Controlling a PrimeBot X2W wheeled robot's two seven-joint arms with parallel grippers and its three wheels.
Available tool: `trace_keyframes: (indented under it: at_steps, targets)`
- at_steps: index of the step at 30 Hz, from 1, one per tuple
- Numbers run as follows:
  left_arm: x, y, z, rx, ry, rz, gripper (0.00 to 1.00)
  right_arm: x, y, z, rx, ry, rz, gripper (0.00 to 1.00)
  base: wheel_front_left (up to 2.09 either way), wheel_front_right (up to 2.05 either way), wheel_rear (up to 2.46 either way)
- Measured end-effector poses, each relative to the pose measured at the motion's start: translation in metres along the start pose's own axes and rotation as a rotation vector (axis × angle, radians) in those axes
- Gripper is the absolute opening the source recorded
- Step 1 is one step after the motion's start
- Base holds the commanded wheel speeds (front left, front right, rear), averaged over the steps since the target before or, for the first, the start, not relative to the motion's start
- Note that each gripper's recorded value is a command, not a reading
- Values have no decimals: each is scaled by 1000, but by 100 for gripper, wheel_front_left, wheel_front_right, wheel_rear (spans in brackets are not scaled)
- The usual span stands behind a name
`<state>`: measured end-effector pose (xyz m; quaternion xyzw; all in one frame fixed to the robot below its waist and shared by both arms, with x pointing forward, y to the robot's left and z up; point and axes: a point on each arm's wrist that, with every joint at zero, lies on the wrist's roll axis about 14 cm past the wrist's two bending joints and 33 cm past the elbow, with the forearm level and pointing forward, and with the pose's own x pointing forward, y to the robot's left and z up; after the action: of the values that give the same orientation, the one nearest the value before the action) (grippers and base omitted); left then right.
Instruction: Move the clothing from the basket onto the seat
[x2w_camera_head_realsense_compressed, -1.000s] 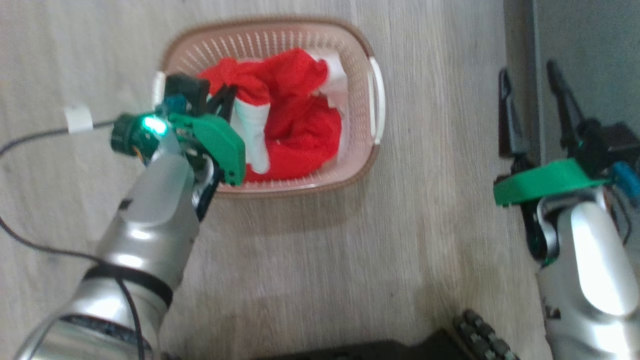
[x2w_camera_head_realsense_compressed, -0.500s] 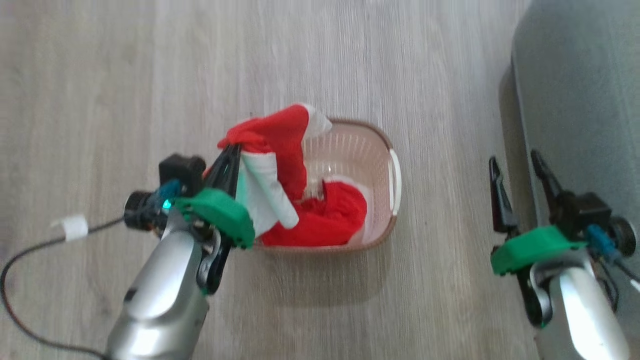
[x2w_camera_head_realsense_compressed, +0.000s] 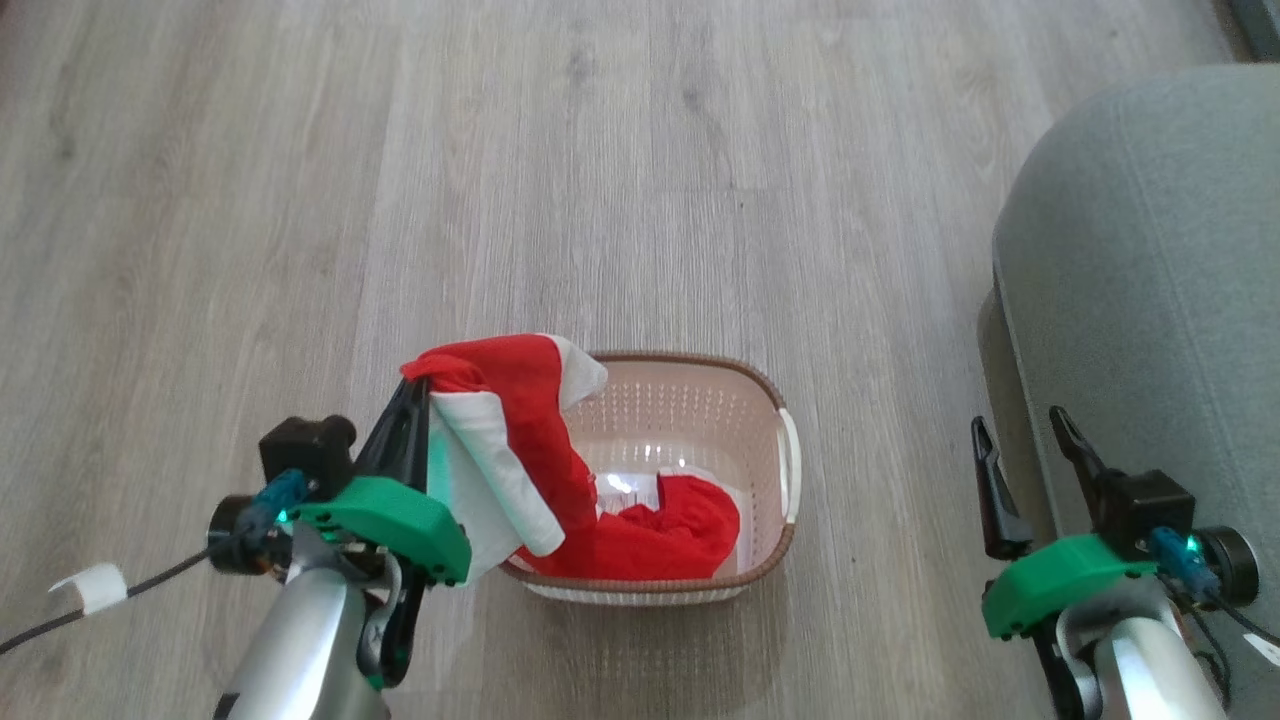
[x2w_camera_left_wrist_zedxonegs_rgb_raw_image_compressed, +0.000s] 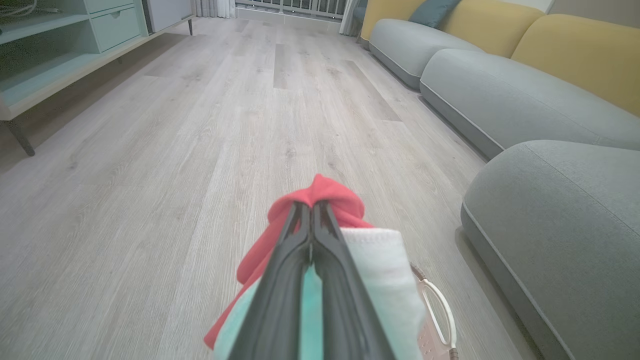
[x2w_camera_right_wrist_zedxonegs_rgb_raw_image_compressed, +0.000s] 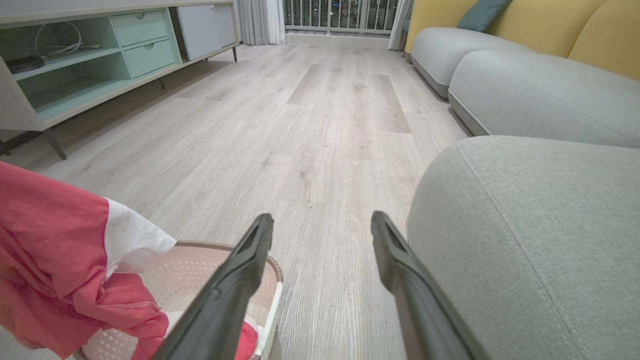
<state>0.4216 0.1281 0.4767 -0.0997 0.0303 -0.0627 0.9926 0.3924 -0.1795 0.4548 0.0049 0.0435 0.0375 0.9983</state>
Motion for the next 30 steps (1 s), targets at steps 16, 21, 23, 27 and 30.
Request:
trace_keyframes:
  at_steps: [16,21,23,27,30]
  targets:
    - [-17,8,17,14,-52,33,0,-13,7,8,-13,-22,20,100,0,0,0]
    - [-18,10,17,13,-50,36,0,-12,11,7,-14,-18,32,100,0,0,0]
    - [-18,10,17,12,-51,33,0,-11,12,7,-15,-18,36,100,0,0,0]
    - [-19,10,18,21,-54,31,0,-11,16,7,-17,-17,48,100,0,0,0]
    - [-19,10,19,21,-56,31,0,-11,19,6,-17,-16,58,100,0,0,0]
